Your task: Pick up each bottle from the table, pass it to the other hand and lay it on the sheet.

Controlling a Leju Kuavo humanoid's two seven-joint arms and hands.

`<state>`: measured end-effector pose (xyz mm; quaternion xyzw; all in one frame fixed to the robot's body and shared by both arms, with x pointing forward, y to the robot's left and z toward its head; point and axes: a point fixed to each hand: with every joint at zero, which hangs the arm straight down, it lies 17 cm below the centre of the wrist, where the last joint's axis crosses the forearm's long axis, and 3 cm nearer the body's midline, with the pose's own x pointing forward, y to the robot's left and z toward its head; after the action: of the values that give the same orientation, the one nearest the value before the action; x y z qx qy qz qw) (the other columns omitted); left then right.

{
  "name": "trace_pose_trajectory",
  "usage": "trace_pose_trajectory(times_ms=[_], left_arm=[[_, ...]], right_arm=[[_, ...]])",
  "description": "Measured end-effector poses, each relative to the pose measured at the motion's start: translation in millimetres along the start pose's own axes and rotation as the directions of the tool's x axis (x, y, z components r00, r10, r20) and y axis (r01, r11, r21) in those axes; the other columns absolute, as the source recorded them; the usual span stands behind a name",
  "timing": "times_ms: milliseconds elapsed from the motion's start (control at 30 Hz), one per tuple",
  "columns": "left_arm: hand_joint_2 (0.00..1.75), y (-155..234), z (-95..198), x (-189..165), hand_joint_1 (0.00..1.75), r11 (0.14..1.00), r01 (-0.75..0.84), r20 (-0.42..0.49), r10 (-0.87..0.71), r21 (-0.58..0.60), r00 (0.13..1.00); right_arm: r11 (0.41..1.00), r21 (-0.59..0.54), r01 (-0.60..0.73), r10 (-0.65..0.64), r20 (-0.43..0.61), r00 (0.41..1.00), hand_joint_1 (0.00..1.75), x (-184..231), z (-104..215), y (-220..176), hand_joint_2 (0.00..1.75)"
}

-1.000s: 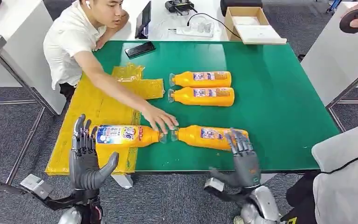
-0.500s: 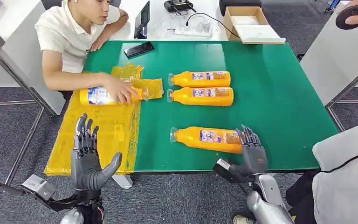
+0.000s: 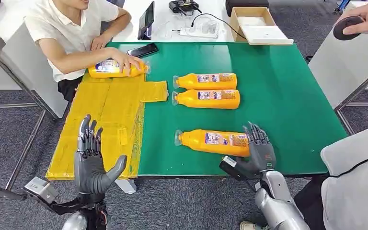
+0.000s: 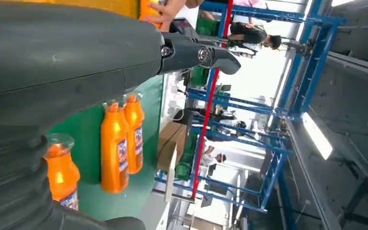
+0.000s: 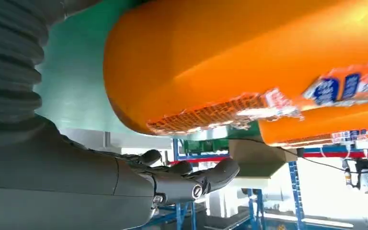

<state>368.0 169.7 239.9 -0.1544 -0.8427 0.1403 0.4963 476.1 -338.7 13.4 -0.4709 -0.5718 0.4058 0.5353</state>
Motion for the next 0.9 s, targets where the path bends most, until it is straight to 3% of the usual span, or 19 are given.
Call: trace_pose_trajectory(times_ms=[600,633,667,900], left_arm=[[1.75,-8,-3,-6,0.0,0.999,-0.028,-0.025,0.027,-0.017,0.999],[1.75,-8,-3,-7,0.0,0.999,-0.03,-0.029,0.03,-0.017,0.999],[1.75,-9,-3,-8,0.0,0.999,-0.037,-0.035,0.036,-0.019,0.999],[1.75,-14,-10,-16,0.0,0.995,-0.096,-0.077,0.093,-0.036,0.993]], right_arm=[[0.998,0.06,0.026,-0.026,0.003,1.0,0.0,15,-11,12,1.75],[0.996,0.082,0.034,-0.034,-0.003,0.999,1.33,15,-11,16,1.75],[0.992,0.118,0.046,-0.044,-0.017,0.999,1.71,13,-10,23,1.75],[0.927,0.367,0.082,-0.056,-0.082,0.995,1.75,6,-12,58,1.75]])
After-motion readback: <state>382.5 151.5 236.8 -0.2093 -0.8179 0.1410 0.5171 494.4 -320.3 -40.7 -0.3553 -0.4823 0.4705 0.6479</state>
